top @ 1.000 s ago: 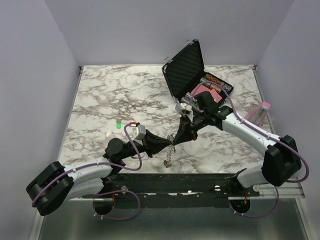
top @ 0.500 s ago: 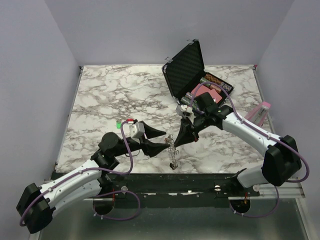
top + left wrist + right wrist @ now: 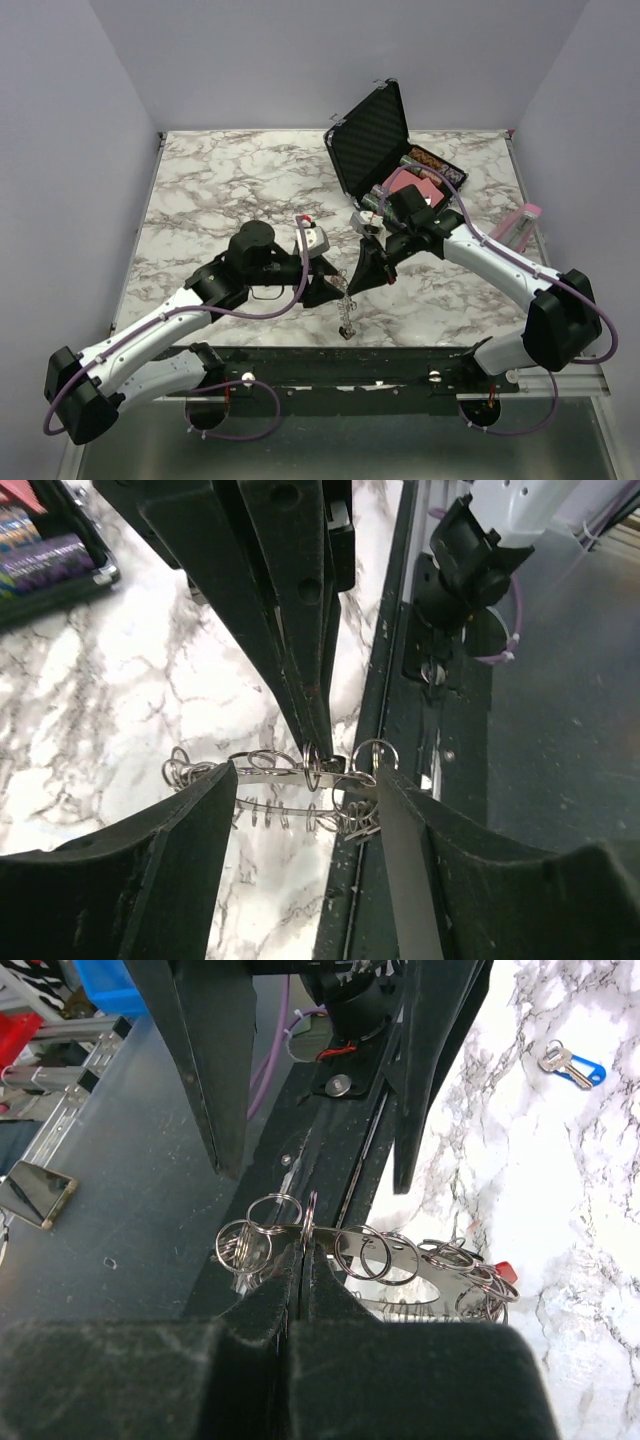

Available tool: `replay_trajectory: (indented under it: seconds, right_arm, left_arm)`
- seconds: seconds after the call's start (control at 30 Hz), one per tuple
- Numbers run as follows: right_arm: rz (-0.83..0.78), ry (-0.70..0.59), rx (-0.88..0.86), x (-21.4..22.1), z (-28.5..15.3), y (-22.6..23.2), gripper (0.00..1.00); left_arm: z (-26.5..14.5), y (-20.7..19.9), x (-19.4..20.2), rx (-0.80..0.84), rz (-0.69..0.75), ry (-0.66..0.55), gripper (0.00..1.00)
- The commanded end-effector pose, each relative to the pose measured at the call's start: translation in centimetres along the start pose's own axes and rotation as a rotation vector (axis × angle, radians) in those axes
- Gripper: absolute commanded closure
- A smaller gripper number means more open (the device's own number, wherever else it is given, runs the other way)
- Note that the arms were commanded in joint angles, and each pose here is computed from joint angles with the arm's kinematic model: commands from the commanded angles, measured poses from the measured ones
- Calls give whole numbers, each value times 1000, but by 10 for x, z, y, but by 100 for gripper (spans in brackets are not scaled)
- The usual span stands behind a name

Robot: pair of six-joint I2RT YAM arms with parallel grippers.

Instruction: Put the keys on the keyring

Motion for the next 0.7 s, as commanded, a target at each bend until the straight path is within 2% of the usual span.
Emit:
replay_trajectory:
  seconds: [0.0,0.27,0.5,0.67]
  right_arm:
    - [-16,0,-11,-7,2,-2,100]
    - [-19,-1,-15,-7,3,-2,100]
    - [-17,-1,-17,-7,3,-2,100]
    - [-16,-2,-18,-7,3,-2,100]
  left_arm:
    - [1,-4,3,50,-40,118,37]
    - [10,0,0,53,-75,181,58]
    - [15,2,-2,57,-91,211,67]
    - [17,2,-2,72,-99,230,100]
Point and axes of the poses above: each gripper's point midway between its finger pads, its own z axis out along the fingers, its own y axis along the line the jaws close on, x = y × z, the point moved 8 cm from there along -z, back along the fingers, and after that the axes turned 15 degrees about -z, right-handed, at the moved point
